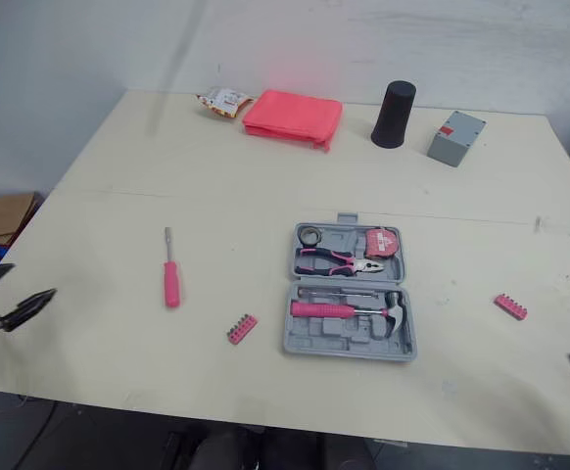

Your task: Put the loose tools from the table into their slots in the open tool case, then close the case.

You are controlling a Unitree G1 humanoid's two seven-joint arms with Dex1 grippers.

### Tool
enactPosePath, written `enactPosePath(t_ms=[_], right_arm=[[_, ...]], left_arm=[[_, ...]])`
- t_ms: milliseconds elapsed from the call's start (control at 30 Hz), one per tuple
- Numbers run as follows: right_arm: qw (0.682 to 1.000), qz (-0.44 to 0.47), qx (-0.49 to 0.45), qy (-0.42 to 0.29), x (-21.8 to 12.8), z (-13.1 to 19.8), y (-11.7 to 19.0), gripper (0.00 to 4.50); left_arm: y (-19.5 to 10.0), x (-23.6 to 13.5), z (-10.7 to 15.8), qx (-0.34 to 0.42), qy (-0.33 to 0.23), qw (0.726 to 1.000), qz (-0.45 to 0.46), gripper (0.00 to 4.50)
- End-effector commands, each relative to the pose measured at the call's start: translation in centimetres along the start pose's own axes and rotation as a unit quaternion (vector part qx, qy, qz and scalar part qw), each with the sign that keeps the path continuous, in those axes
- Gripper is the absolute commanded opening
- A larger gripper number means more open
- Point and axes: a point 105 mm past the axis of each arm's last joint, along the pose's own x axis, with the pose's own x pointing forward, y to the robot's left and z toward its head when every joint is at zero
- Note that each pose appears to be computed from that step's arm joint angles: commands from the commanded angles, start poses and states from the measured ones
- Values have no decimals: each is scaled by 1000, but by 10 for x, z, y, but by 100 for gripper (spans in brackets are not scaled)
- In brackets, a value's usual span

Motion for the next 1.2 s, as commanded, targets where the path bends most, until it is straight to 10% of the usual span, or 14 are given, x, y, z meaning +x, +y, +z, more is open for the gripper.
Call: enactPosePath(t_ms=[33, 400, 1200], right_arm=[[994, 69, 0, -85, 24, 37, 21, 450], [963, 192, 26, -186, 81, 78, 78, 450], [965, 206, 25, -162, 75, 75, 75, 450]], left_arm=[[-50, 16, 28, 19, -25, 994, -101, 444], [-200, 50, 15, -23, -24, 970, -240, 444], [-248, 98, -28, -81, 27, 991, -108, 444]])
